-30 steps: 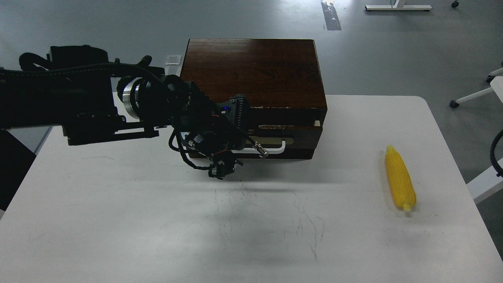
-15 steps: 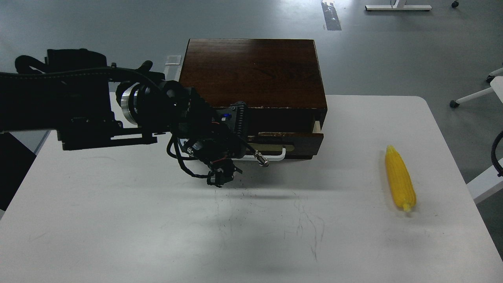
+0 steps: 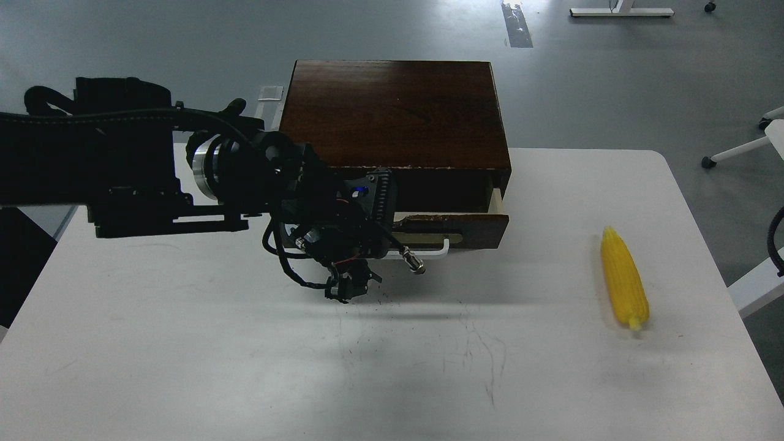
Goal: Put corn in drawer with both arms
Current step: 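Pull the drawer handle toward the robot with the left gripper, then release the handle and lift the left arm away from the box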
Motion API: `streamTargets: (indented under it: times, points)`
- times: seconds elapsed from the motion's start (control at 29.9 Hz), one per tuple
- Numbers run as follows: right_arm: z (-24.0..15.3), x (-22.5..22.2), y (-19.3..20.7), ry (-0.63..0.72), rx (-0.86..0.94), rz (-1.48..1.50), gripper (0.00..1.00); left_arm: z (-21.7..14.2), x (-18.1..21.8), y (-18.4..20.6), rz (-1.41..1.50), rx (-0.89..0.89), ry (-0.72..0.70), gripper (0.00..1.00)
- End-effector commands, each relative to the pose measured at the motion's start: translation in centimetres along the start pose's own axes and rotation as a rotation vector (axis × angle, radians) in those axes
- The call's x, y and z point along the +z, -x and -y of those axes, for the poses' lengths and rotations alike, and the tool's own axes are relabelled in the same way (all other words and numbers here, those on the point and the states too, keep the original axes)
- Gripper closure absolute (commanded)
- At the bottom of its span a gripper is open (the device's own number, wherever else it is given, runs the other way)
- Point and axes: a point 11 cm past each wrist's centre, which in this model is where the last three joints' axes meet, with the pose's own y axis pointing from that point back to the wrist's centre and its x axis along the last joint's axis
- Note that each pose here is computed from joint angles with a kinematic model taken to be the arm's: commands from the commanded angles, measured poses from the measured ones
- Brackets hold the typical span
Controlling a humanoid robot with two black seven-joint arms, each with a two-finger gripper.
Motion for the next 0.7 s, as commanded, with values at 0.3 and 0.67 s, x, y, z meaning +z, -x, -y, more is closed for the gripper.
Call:
streamTargets:
  times: [0.3,0.67]
  points:
    - [-0.2,0.0,-0.3,0.003,0.008,-0.006,0.0,-3.2,0.2,-6.0,-0.01,0.221,0.008,0.11]
    - [-0.7,-3.9,-0.4,-0.003,-0.023,-0.094,0.0,-11.0,-5.1,-7.7,-0.576,0.739,0.134,0.04]
